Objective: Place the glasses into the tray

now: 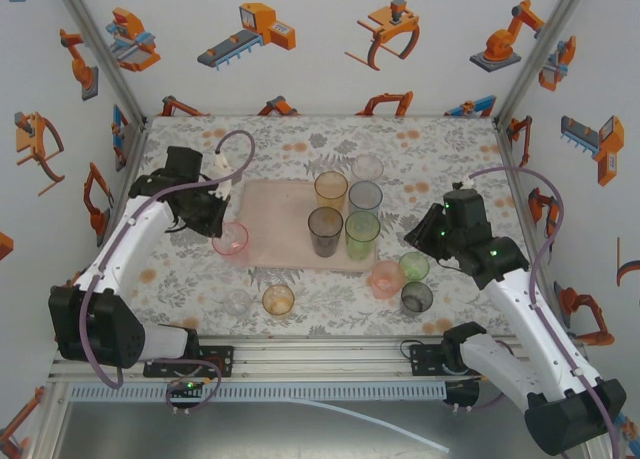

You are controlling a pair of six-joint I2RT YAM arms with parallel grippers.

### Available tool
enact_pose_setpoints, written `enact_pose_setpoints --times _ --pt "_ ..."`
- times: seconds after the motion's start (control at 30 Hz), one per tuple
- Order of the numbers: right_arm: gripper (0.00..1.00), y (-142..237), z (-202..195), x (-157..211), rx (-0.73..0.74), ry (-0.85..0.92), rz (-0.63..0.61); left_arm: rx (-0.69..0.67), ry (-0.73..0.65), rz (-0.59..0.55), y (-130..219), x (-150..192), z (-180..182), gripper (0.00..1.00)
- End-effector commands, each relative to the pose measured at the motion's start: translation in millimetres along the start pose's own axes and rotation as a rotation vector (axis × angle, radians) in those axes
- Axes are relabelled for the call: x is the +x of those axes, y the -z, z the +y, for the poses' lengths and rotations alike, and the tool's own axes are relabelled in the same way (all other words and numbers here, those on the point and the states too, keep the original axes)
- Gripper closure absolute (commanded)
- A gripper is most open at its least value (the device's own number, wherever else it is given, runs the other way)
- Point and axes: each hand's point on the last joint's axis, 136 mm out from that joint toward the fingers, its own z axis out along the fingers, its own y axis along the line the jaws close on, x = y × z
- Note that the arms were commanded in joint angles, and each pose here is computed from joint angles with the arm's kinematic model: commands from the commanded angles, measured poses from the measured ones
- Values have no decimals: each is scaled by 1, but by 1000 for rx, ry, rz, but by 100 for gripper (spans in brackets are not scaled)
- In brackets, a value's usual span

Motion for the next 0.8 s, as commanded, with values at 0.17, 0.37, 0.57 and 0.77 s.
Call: enact_pose_setpoints --times 0.17,0.37,0.57,0.77 --pt "69 13 0 -10 15 15 -44 68 0 -6 -5 -40 -21 90" --pt "69 26 -4 -12 42 30 -51 85 -57 18 -33 -64 -44 90" --pt "69 32 -10 -9 63 28 -54 103 -66 49 -56 -74 -55 90" --pt "68 36 -15 -8 80 28 -59 91 -77 54 -71 -78 -59 90"
